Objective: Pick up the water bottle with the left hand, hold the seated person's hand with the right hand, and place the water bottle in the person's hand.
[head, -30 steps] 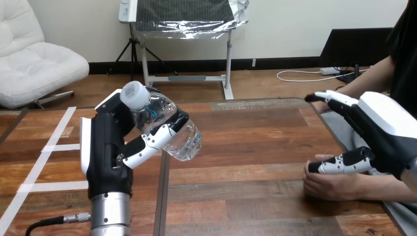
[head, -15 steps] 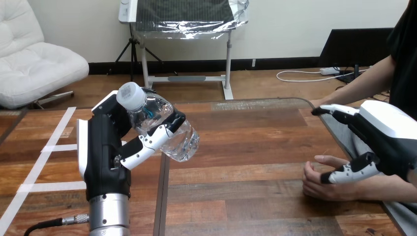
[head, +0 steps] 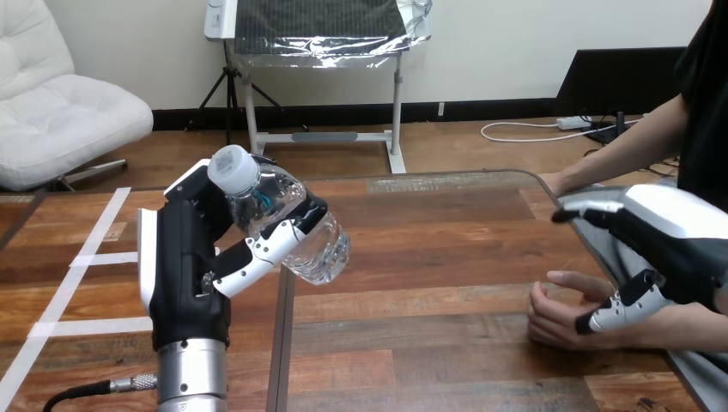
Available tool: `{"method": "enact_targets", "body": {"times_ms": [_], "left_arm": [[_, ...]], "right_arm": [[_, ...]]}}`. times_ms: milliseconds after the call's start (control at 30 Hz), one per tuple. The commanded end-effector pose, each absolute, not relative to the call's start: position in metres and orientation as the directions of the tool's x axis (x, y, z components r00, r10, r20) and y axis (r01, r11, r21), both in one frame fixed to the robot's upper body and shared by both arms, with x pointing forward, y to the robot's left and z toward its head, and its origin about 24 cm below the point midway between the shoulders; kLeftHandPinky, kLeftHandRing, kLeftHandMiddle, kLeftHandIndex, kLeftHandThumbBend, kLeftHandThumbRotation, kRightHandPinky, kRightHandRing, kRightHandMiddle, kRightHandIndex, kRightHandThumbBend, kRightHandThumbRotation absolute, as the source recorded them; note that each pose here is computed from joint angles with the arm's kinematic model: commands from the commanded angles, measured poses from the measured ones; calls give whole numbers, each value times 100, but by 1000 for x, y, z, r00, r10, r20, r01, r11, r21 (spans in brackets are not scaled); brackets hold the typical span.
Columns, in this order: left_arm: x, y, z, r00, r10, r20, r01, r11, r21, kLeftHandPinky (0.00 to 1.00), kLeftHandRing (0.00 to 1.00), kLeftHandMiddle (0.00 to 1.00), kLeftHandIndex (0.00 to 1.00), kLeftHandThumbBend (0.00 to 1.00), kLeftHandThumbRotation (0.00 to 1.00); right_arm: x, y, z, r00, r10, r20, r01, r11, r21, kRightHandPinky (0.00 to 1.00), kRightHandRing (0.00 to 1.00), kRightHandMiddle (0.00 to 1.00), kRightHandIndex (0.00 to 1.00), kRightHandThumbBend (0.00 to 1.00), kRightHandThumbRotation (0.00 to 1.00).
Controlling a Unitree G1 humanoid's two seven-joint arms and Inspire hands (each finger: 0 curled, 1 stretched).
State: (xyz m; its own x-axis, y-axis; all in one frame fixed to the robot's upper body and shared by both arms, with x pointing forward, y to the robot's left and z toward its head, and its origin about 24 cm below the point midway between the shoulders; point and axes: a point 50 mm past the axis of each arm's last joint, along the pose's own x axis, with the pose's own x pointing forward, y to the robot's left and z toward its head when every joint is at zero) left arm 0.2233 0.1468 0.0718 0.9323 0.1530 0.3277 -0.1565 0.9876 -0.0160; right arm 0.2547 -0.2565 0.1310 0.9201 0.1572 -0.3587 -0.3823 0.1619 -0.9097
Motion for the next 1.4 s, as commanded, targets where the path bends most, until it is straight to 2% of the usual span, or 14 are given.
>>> {"method": "enact_targets", "body": {"times_ms": [0, 1367], "left_arm": [[227, 143, 90, 896, 152, 417, -145, 988, -50, 47, 44, 44, 50, 64, 0], [230, 148, 88, 894, 138, 427, -129, 990, -50, 47, 44, 45, 50, 63, 0]], "right_arm": [[268, -257, 149, 930, 156, -333, -350, 99, -931, 84, 92, 92, 88, 78, 0], [285, -280, 138, 888, 0, -460, -460, 46, -887, 85, 94, 95, 91, 73, 2]]}}
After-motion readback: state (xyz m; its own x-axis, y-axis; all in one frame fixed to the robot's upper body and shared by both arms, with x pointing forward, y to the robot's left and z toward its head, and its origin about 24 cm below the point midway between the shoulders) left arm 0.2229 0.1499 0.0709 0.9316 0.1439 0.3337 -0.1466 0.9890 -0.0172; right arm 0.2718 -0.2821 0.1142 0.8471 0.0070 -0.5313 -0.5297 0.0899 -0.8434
